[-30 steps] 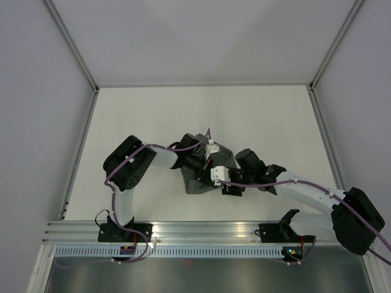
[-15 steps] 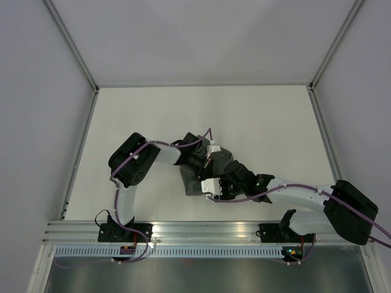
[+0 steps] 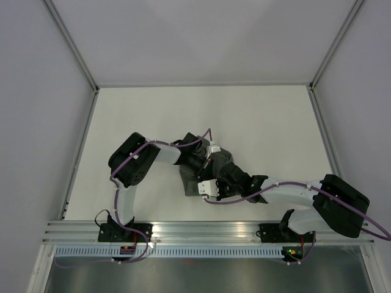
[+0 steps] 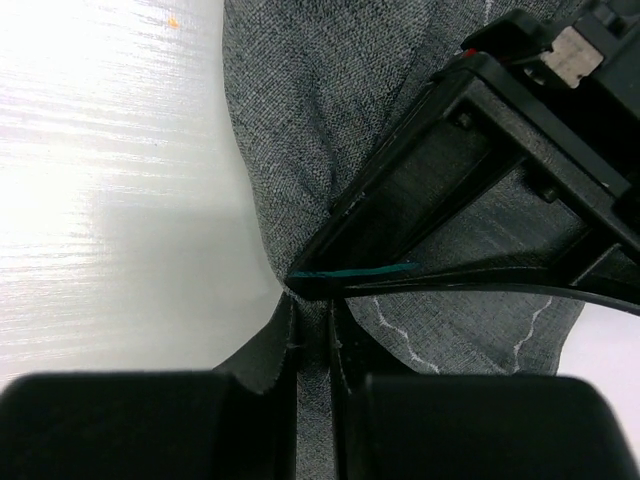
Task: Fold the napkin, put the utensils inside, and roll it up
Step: Roll the napkin with the utensil
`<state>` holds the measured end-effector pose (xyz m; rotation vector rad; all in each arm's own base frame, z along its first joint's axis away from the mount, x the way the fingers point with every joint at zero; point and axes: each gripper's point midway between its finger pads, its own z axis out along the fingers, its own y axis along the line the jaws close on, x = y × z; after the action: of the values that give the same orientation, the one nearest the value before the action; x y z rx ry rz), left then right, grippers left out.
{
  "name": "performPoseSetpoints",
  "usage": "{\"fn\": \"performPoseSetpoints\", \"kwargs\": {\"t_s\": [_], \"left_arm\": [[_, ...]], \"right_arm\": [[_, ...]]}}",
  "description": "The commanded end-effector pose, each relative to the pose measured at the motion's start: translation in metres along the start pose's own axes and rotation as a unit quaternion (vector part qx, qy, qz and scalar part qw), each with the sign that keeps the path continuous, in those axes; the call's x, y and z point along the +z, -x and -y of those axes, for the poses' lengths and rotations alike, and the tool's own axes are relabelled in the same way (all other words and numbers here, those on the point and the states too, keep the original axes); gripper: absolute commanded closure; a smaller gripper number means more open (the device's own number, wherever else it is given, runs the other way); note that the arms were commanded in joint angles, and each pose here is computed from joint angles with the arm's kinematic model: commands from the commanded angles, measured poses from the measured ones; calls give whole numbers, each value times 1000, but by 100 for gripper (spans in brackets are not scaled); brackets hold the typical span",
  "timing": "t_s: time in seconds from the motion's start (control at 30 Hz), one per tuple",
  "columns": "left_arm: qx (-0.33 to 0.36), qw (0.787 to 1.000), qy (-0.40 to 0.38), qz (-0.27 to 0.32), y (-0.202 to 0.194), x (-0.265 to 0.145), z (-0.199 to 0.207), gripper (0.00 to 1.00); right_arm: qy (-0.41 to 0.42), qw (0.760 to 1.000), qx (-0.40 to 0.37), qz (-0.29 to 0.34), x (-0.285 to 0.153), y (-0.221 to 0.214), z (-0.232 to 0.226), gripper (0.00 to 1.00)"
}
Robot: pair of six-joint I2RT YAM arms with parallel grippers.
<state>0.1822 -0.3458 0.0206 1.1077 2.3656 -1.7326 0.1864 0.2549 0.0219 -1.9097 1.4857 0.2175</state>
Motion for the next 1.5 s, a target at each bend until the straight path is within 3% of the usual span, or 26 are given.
{"fn": "performPoseSetpoints", "kwargs": {"t_s": [0.0, 0.13, 0.33, 0.63, 0.8, 0.97, 1.0, 1.07, 1.13, 1.2, 1.23, 1.47], "left_arm": [[-18, 999, 34, -6, -6, -4, -12, 92], [1, 999, 47, 7, 6, -11, -8, 90], [48, 990, 114, 73, 41, -36, -3, 90], [48, 949, 213, 229, 98, -106, -6, 88], [69, 939, 216, 260, 103, -119, 10, 88], [54, 914, 287, 282, 98, -137, -3, 91], [56, 905, 303, 294, 101, -145, 0, 92], [39, 867, 374, 327, 97, -170, -14, 94], [39, 813, 429, 393, 95, -203, -10, 92], [48, 781, 441, 439, 95, -223, 3, 90], [56, 752, 453, 475, 97, -242, 16, 89], [106, 657, 466, 583, 77, -290, 58, 85]], "right_arm": [[21, 999, 7, -28, 3, -16, -15, 90], [41, 999, 14, -31, 3, -16, -21, 99], [85, 996, 30, -29, 3, -13, -32, 100], [154, 985, 77, -25, 0, -9, -32, 100], [193, 977, 83, -40, 1, -13, -35, 100], [223, 970, 92, -39, 2, -12, -43, 99], [226, 969, 95, -39, 3, -12, -43, 100], [236, 966, 103, -37, 2, -11, -43, 100], [251, 961, 113, -35, 2, -10, -42, 100], [264, 956, 122, -31, 1, -10, -40, 100], [268, 954, 131, -31, 1, -12, -37, 99], [329, 925, 187, -25, 6, -15, -25, 100]]}}
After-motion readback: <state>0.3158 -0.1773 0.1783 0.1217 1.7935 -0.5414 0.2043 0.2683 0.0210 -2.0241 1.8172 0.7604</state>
